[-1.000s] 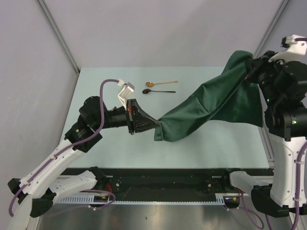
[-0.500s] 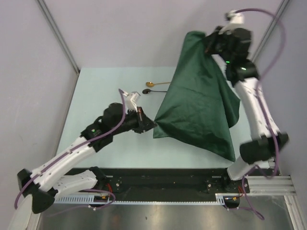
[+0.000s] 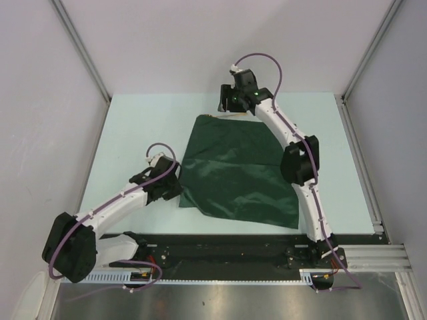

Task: Fold the napkin into a case and place the utensils inside
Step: Flatten out the crumpled napkin at the center of the board, then pick up the flattened napkin from the center of the board.

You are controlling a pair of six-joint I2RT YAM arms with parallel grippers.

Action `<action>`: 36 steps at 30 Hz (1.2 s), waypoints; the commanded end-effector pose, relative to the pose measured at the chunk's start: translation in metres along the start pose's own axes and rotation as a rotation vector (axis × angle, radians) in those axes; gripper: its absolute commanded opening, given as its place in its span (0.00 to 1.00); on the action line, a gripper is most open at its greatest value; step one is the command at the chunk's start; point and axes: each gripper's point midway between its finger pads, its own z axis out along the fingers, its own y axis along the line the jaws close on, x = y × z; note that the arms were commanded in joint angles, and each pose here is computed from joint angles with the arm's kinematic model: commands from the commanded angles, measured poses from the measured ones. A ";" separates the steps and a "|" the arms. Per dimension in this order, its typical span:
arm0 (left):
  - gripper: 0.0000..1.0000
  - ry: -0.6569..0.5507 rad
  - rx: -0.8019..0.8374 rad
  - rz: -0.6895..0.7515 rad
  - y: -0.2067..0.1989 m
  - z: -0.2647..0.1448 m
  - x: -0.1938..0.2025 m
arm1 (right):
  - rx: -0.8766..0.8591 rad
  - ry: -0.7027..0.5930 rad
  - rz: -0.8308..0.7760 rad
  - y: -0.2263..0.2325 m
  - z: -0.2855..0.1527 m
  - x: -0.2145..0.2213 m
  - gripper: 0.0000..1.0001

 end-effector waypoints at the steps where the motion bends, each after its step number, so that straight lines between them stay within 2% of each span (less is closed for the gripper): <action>1: 0.00 0.015 0.017 -0.035 0.010 0.003 0.012 | 0.193 -0.034 0.110 -0.041 -0.098 -0.017 0.72; 3: 0.00 0.050 0.045 -0.020 0.007 0.006 0.020 | 0.338 0.001 0.167 -0.080 -0.135 0.016 0.78; 5: 0.04 0.070 0.045 0.001 0.007 0.009 0.023 | 0.375 0.015 0.269 -0.099 -0.156 0.045 0.79; 6: 0.10 0.080 0.041 0.004 0.008 0.009 0.025 | 0.409 0.066 0.310 -0.114 -0.174 0.086 0.80; 7: 0.15 0.082 0.037 0.008 0.007 0.009 0.024 | 0.460 0.057 0.368 -0.132 -0.188 0.098 0.80; 8: 0.22 0.086 0.027 0.009 0.008 0.009 0.024 | 0.508 0.063 0.433 -0.143 -0.200 0.115 0.80; 9: 0.39 0.091 0.004 0.011 0.012 0.009 0.025 | 0.563 0.099 0.471 -0.154 -0.218 0.153 0.80; 11: 0.55 0.078 -0.015 0.000 0.013 0.004 0.020 | 0.634 0.117 0.551 -0.166 -0.237 0.188 0.79; 12: 0.70 0.086 -0.060 -0.004 0.023 0.001 0.022 | 0.648 0.115 0.577 -0.167 -0.246 0.200 0.79; 13: 0.80 0.058 -0.089 -0.007 0.026 -0.002 0.016 | 0.675 0.135 0.598 -0.169 -0.262 0.226 0.79; 16: 0.90 0.010 -0.181 -0.030 0.044 -0.013 0.007 | 0.734 0.100 0.702 -0.175 -0.288 0.261 0.79; 20: 0.92 0.008 -0.150 -0.028 0.044 -0.016 0.010 | 0.803 0.098 0.879 -0.191 -0.311 0.298 0.75; 24: 0.88 0.053 -0.166 -0.037 0.050 -0.013 0.022 | 0.828 0.106 1.007 -0.189 -0.321 0.323 0.66; 30: 0.82 0.082 -0.182 -0.042 0.056 -0.007 0.032 | 0.828 0.196 1.006 -0.180 -0.321 0.350 0.59; 36: 0.84 0.078 -0.174 -0.043 0.053 -0.009 0.029 | 0.858 0.275 0.956 -0.167 -0.316 0.374 0.58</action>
